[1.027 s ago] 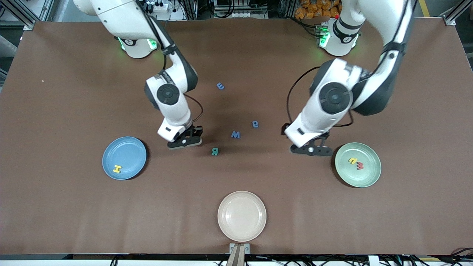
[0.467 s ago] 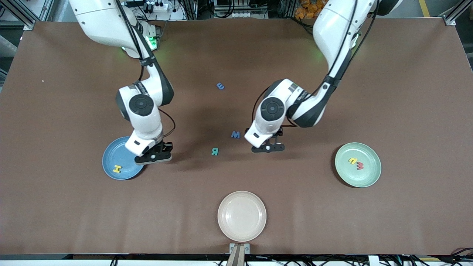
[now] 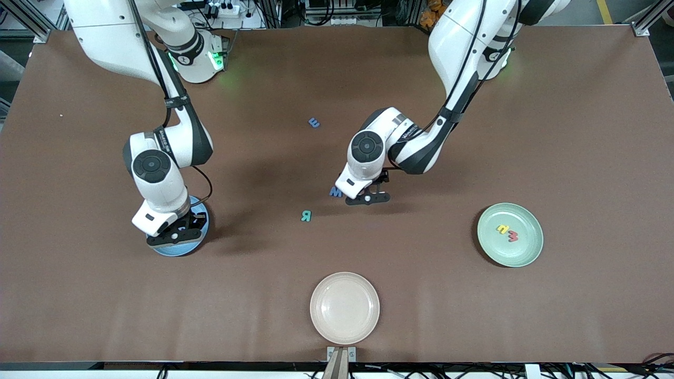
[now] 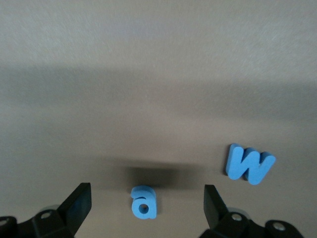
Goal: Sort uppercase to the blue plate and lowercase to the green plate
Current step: 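Carry the Q to the blue plate while the left gripper reaches the blue a, then lower the Q onto the blue plate and open the right gripper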
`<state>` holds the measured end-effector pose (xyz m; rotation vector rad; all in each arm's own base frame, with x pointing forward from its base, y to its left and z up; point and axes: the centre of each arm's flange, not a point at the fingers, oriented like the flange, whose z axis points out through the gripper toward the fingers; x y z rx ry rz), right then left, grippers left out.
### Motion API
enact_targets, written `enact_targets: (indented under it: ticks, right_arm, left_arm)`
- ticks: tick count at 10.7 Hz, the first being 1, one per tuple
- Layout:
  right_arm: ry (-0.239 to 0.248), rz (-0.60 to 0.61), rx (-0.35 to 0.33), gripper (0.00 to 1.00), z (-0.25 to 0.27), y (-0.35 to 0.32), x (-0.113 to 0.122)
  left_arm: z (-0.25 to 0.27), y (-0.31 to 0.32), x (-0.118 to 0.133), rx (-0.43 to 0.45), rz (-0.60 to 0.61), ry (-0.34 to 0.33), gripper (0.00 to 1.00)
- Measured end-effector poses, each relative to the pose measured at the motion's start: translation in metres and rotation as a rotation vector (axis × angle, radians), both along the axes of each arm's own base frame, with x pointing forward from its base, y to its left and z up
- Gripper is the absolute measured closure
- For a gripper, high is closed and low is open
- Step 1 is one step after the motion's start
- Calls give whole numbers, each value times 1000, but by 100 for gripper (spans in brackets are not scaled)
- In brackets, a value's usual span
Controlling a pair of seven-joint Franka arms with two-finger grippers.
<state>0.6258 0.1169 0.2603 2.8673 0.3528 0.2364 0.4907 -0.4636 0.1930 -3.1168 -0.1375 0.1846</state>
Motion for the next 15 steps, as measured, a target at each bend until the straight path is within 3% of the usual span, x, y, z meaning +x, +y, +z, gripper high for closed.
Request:
enact_targets:
  ticks: [2,6,7,10,13,15]
  right_arm:
    - [28,-12,-9,62,-6,-6,-4]
    - [80,-37,-11,18,-15,-12,-11]
    - [87,-55,7,3,-15,-10,-12]
    - [134,-141,81,0,7,-1,-8]
    - [191,-155,91,0,57,19,6]
    - [226,-167,124,0,87,35,11]
  left_arm:
    - [-11,4,-7,-1,16,-2,0]
    - [-16,-7,-24,16,28,-5,0]
    - [-15,-10,-28,13,30,-4,0]
    - [-4,-13,-31,4,26,-11,3]
    - [18,-8,-34,-2,25,-30,13]
    - [19,-3,-39,-5,23,-36,15]
